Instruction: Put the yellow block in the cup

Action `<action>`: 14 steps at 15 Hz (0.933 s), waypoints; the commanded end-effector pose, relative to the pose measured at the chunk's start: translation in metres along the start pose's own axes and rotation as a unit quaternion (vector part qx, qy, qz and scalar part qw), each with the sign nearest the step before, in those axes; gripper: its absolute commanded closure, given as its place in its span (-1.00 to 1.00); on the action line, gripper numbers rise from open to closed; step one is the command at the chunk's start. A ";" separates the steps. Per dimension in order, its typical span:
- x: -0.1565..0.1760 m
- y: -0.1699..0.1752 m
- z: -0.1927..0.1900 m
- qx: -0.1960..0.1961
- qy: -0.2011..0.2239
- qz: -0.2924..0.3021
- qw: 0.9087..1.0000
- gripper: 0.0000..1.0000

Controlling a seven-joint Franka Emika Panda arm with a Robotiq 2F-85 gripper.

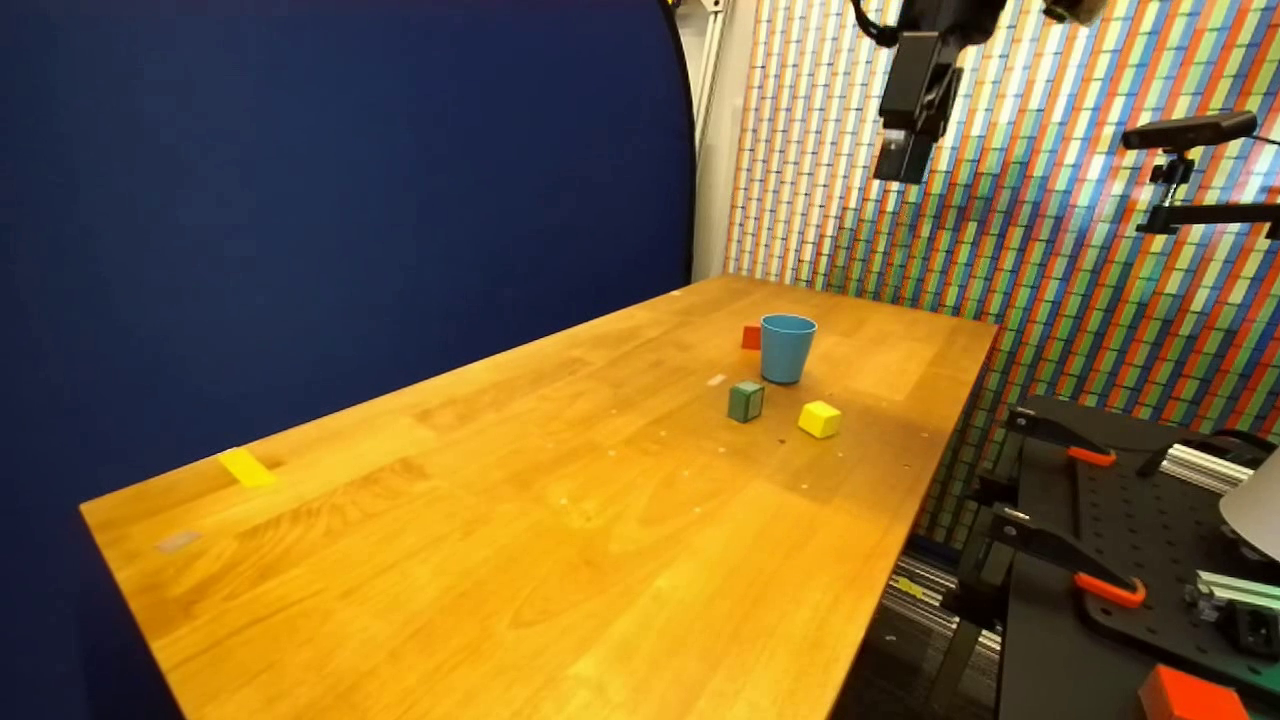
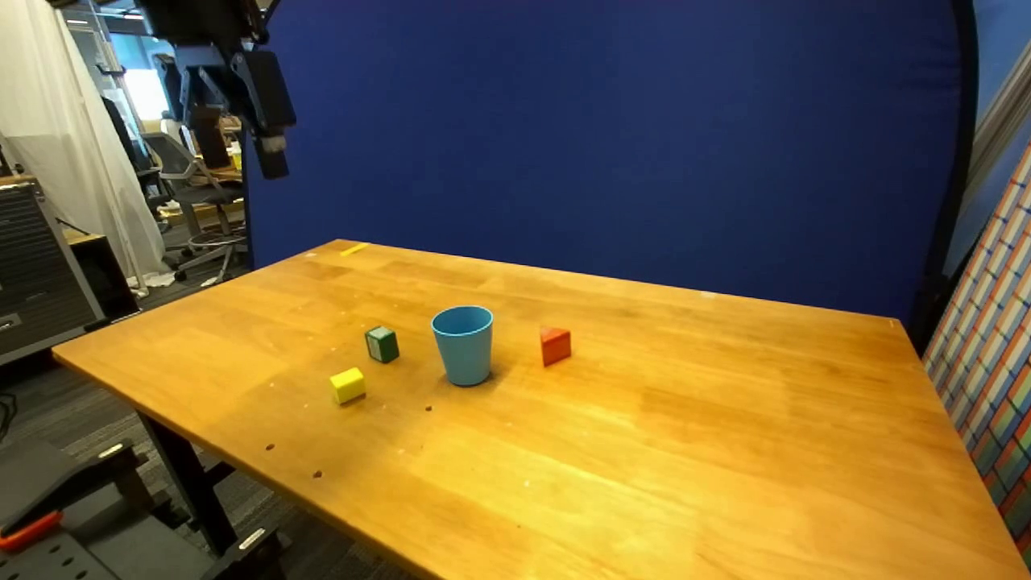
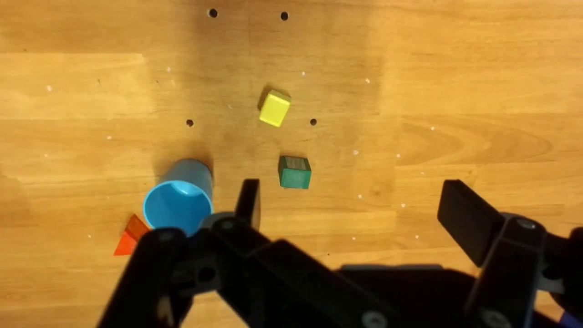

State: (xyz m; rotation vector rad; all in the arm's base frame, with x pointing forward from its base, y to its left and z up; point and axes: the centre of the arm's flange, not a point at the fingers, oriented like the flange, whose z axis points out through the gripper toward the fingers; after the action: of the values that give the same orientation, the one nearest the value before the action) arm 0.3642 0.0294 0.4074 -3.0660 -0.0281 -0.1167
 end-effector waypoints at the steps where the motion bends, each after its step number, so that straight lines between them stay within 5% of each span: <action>1: -0.026 0.017 0.048 0.029 0.021 0.009 0.999 -1.00; 14: -0.033 0.033 0.167 -0.012 -0.002 0.032 0.999 -1.00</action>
State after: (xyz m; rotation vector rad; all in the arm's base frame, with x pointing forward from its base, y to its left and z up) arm 0.3880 0.0190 0.2741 -3.0790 0.0306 -0.0926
